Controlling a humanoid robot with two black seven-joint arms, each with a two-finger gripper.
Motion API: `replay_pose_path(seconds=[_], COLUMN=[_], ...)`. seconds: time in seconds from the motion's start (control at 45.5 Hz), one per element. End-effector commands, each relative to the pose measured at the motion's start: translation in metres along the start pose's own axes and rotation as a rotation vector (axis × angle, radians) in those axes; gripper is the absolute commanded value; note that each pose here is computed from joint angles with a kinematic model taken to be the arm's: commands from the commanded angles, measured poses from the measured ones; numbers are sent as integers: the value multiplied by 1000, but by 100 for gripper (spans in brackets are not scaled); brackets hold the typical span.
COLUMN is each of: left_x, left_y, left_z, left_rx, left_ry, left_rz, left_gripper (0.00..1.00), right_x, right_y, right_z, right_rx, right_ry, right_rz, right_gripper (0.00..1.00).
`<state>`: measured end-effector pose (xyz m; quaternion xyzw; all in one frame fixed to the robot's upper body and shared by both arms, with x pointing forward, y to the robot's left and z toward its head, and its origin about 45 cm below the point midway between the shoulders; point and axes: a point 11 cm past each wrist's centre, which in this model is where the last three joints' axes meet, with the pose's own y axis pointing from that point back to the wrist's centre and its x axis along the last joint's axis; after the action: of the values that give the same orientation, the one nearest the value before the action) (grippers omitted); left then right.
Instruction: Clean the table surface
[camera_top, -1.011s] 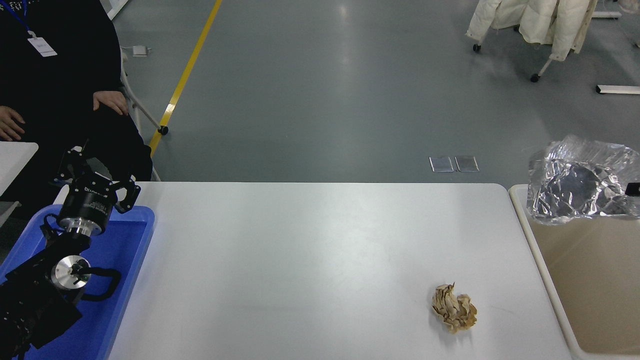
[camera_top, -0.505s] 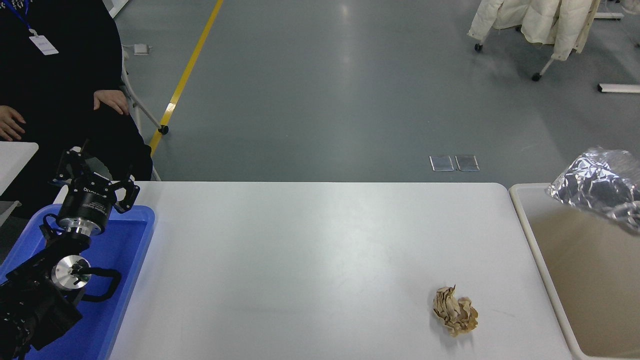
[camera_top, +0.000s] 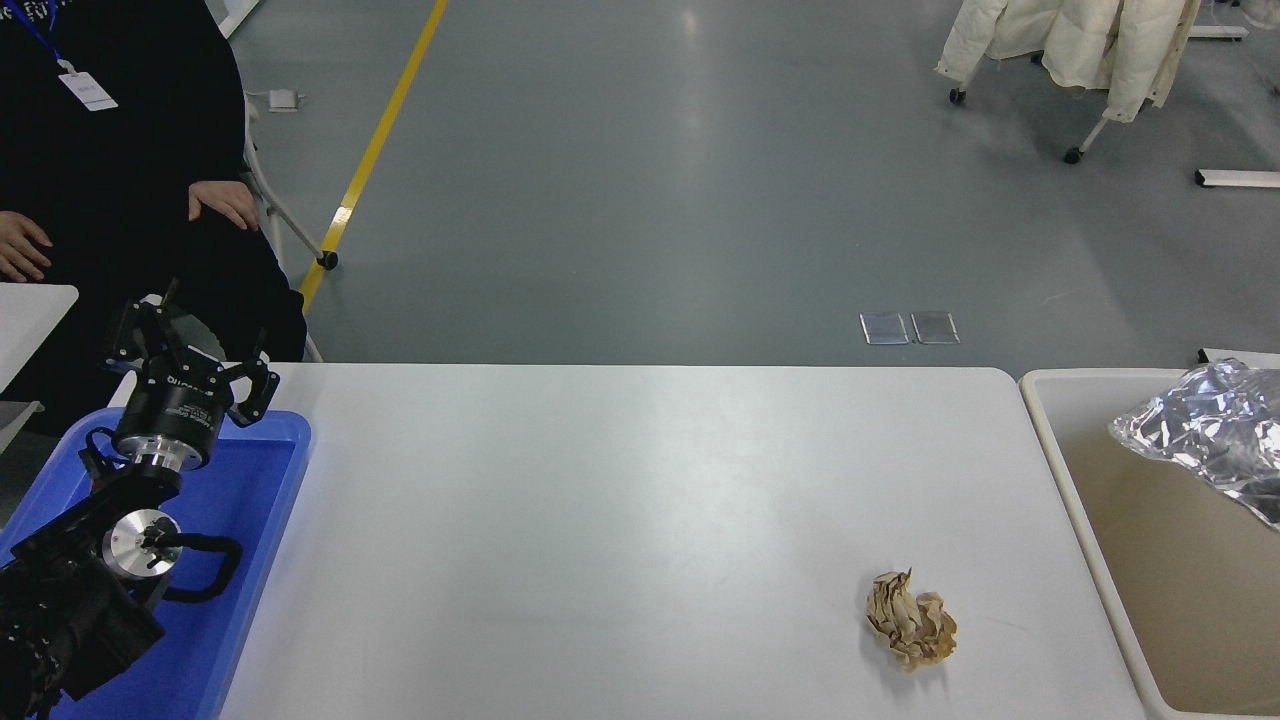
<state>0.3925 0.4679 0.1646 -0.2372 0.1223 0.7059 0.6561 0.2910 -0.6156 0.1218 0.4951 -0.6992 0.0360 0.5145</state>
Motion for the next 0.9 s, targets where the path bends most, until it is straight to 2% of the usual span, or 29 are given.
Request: replay_pose_path(seconds=[0.0, 0.088, 0.308, 0.879], left_x=[0, 0, 0, 0], left_y=[0, 0, 0, 0], left_z=[0, 0, 0, 0], left_rx=[0, 0, 0, 0], left_ry=[0, 0, 0, 0], left_rz=[0, 0, 0, 0], left_gripper=[100, 100, 100, 100], right_x=[-29, -48, -75, -82], right_y=[4, 4, 5, 5], right_z=[19, 18, 11, 10], right_rx=[-114, -147, -153, -172], right_ry=[-127, -230, -234, -242], right_rz=[63, 73, 38, 27], right_gripper=[0, 0, 0, 0])
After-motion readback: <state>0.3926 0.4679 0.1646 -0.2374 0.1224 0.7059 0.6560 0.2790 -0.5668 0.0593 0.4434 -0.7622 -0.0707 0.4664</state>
